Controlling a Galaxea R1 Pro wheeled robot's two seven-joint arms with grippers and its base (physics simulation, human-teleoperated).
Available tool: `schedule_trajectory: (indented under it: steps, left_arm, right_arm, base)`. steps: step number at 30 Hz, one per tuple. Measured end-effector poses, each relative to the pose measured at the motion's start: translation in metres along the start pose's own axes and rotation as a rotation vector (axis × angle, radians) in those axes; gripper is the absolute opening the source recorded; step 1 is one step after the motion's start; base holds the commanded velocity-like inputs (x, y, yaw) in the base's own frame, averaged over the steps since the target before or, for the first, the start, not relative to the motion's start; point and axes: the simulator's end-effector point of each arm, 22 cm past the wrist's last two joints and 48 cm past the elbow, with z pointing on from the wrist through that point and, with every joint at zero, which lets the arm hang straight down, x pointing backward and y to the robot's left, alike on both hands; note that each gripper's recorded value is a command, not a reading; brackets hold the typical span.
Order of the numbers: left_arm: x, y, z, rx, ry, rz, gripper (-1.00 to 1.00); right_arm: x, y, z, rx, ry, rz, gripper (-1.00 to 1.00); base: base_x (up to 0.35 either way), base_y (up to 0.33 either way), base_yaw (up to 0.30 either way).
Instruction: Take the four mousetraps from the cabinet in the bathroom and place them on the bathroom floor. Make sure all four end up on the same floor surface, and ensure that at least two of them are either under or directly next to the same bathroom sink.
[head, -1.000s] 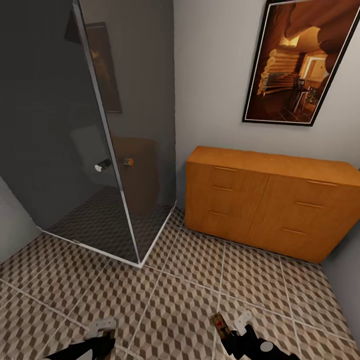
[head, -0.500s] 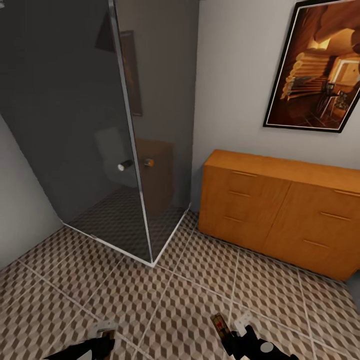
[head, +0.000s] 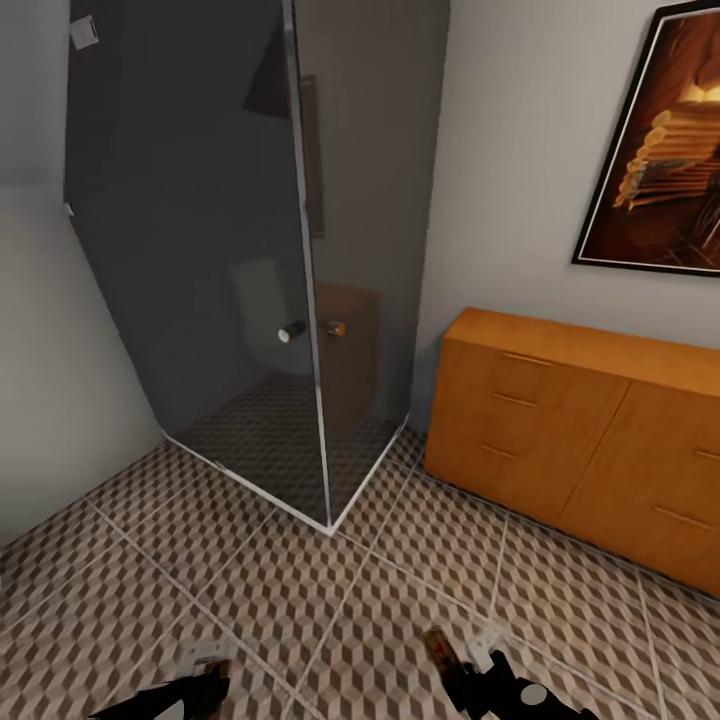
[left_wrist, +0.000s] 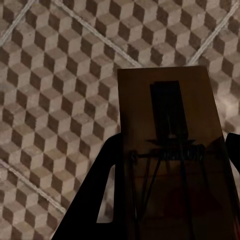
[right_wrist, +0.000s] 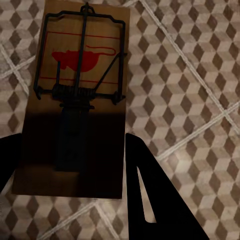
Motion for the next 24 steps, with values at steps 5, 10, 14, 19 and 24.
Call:
schedule_trajectory:
  steps: [5, 10, 14, 19, 24]
  left_arm:
    - [-0.002, 0.0, -0.001, 0.001, -0.005, 0.0, -1.0]
    - [-0.004, 0.0, -0.003, 0.001, -0.01, -0.001, -1.0]
    - [-0.006, 0.0, -0.004, 0.002, -0.014, -0.001, -1.0]
    - [-0.008, -0.001, -0.005, 0.002, -0.019, -0.002, -1.0]
    - [-0.01, -0.001, -0.006, 0.003, -0.024, -0.002, -1.0]
  right_arm:
    - [-0.003, -0.001, -0.001, 0.002, -0.005, -0.001, -1.0]
    - [-0.005, -0.002, -0.002, 0.004, -0.01, -0.003, -1.0]
    - [-0.007, -0.002, -0.003, 0.006, -0.014, -0.004, -1.0]
    - [-0.01, -0.003, -0.004, 0.008, -0.019, -0.005, -1.0]
    - [-0.012, -0.004, -0.005, 0.011, -0.024, -0.007, -1.0]
  base:
    - [0.0, 0.0, 0.221]
    - [0.0, 0.0, 0.221]
    - [0.0, 0.0, 0.221]
    - [0.0, 0.0, 0.221]
    - [0.0, 0.0, 0.221]
